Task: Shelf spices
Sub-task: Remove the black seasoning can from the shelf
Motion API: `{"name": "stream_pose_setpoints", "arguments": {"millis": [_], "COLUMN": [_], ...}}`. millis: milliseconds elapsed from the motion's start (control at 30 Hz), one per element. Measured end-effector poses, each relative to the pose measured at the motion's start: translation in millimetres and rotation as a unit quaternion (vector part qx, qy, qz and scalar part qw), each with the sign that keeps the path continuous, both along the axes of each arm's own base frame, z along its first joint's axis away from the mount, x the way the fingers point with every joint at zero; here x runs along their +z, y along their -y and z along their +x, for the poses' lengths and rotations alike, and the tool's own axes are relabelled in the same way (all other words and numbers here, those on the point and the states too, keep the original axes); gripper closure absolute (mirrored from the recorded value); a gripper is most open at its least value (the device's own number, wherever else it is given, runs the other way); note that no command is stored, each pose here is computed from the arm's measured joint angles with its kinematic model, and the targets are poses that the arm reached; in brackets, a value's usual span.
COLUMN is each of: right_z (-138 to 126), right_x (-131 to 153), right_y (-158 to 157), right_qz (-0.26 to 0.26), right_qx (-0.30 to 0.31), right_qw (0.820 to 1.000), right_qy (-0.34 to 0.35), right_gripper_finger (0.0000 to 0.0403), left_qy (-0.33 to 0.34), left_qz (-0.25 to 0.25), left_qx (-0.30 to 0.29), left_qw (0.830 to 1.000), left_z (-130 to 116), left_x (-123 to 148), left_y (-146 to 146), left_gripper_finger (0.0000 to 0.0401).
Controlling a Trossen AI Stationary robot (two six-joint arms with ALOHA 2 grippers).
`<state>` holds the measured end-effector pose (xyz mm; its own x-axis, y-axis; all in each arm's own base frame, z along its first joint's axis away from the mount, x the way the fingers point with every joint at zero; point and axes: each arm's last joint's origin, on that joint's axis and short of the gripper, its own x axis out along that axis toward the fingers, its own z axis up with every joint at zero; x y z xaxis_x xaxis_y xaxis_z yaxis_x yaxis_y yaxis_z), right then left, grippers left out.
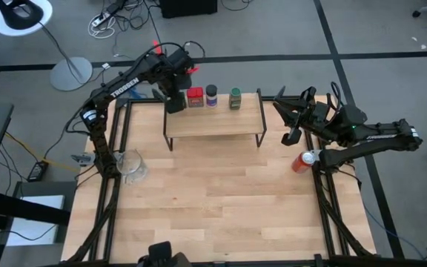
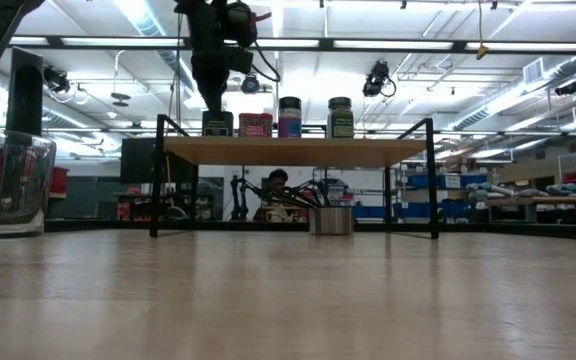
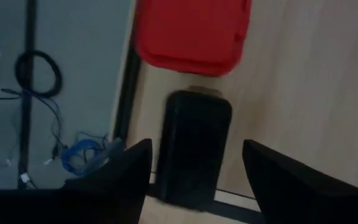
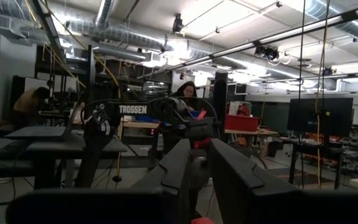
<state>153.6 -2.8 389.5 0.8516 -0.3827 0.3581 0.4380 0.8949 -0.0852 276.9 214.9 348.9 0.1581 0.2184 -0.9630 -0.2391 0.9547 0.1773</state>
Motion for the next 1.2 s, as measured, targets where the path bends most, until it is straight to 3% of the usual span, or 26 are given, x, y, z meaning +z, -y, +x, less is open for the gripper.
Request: {"name": "stream_pose_setpoints", "arguments": {"millis": [233,667,1200], "right_z": [0.0,0.1,1.7], "right_x": [0.0,0.0,-1.2], "right_y": [0.0,0.0,-0.1], "right_qz": [0.0,0.0,-0.001], "right_qx": [0.0,0.0,0.0], "right_qw": [1.0,1.0,1.0], "right_qy": [0.0,0.0,-0.006], "right_gripper_finger": [0.0344,0.0345,0.0347], "left_qy": [-0.019,0.0,0.022], "left_qz": [-0.02,-0.032,-0.033], "left_qx": [-0.001,-0.008,-0.043], "left_qw": [1.0,0.999,0.998], "left_z": [1.4,3.6,9.8], "left_x": [-22.8,-24.6,-2.2], "left_y": [-0.4,-0.4,40.2], "left_gripper_finger": [0.0167,0.0279,0.0278]}}
